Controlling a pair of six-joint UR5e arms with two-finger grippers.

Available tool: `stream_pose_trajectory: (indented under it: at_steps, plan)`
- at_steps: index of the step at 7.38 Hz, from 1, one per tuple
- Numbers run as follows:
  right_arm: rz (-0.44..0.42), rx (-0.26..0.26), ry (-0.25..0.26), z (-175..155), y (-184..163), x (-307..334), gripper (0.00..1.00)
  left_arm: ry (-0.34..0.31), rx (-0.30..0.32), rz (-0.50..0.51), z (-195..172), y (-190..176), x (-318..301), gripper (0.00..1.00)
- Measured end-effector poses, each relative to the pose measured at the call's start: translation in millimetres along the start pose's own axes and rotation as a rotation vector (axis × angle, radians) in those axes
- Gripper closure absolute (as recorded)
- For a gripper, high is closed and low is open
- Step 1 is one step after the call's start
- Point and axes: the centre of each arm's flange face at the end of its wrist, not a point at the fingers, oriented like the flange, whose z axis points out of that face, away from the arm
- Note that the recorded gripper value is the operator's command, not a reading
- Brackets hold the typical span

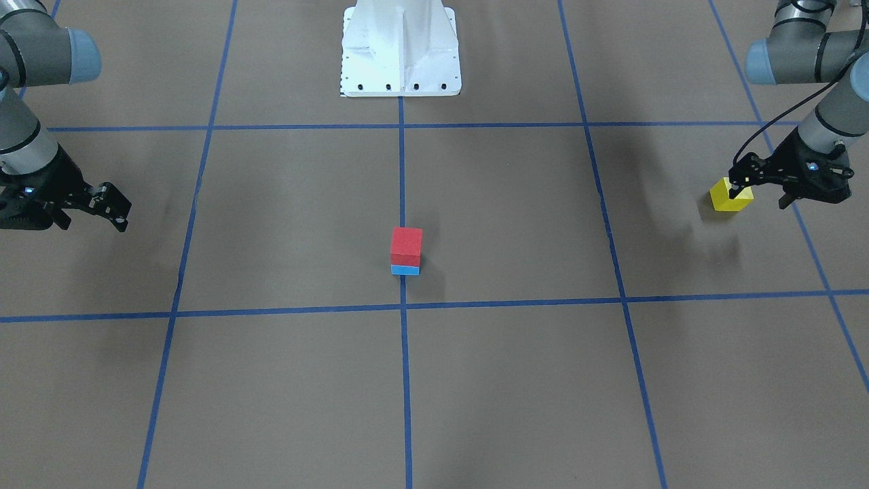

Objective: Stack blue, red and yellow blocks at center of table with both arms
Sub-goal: 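Lower the left gripper onto the yellow cube and close it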

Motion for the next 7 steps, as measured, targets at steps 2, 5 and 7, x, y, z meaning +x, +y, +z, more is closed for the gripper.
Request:
stream_pose_trajectory:
  at_steps: [2, 5, 7]
  plan:
    - [0.001, -0.001, 0.001, 0, 0, 0, 0.0, 0.013, -0.003, -0.062, 0, -2, 5, 0.0]
    - [0.001, -0.001, -0.003, -1, 0, -1, 0.0, 0.008, -0.018, -0.104, 5, -2, 5, 0.0]
    - [0.0, 0.0, -0.006, -3, 1, -1, 0.0, 0.006, -0.035, -0.103, 12, 0, 9, 0.0]
